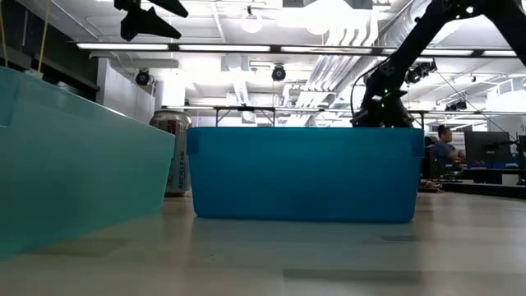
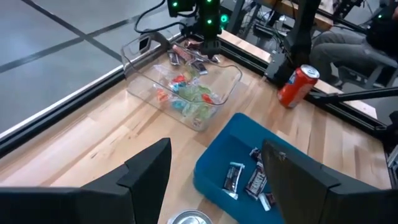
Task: Sort candy
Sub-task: Put the brown-white chocolate into the blue bin
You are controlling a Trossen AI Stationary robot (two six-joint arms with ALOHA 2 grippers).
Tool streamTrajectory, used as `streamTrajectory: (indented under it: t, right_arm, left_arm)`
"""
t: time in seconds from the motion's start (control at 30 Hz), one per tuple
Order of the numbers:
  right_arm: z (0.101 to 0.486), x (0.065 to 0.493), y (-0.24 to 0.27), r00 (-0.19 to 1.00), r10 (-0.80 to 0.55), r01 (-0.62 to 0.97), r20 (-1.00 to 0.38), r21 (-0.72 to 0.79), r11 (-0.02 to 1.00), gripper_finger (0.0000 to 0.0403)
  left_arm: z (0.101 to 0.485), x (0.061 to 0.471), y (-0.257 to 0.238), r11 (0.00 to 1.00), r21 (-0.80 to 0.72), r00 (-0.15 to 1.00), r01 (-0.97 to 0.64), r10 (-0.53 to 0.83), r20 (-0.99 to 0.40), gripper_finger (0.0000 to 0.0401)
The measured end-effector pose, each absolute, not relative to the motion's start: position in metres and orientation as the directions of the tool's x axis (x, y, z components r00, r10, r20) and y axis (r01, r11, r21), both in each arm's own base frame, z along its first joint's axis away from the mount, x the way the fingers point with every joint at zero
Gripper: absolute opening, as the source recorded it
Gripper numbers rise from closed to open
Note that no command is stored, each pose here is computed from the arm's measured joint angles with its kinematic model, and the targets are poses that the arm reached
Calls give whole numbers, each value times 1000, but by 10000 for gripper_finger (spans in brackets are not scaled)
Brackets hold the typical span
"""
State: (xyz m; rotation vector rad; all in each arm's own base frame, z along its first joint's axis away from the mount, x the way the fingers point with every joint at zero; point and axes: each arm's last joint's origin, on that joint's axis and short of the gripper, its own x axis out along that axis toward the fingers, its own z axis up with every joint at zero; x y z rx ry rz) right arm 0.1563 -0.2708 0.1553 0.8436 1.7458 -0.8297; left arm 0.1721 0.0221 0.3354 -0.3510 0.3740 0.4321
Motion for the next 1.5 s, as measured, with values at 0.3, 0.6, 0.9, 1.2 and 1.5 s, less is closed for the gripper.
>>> streamTrajectory:
  t: [0.3,0.6,0.9,1.2,1.5]
  right_arm:
    - [146,163,-269,-310,133,803,-941,-184,567,199]
    - [139,171,-260,-323,113,787,-940,-201,584,199]
    - [127,166,-244,-294,211,799,-932,-119,589,192]
    - [125,173,-230,-353,232,731,-907,-112,673,172]
    - [143,176,-225,-311,171,702,-935,-105,705,172]
  left_arm:
    - [335,172,22,860,-226,843,-457,337,-420,236]
    - [335,172,22,862,-221,843,-456,338,-420,236]
    - [335,172,22,860,-227,843,-457,337,-420,236]
    - [335,172,22,860,-228,843,-457,337,-419,236]
    - [335,172,22,865,-213,842,-454,339,-419,236]
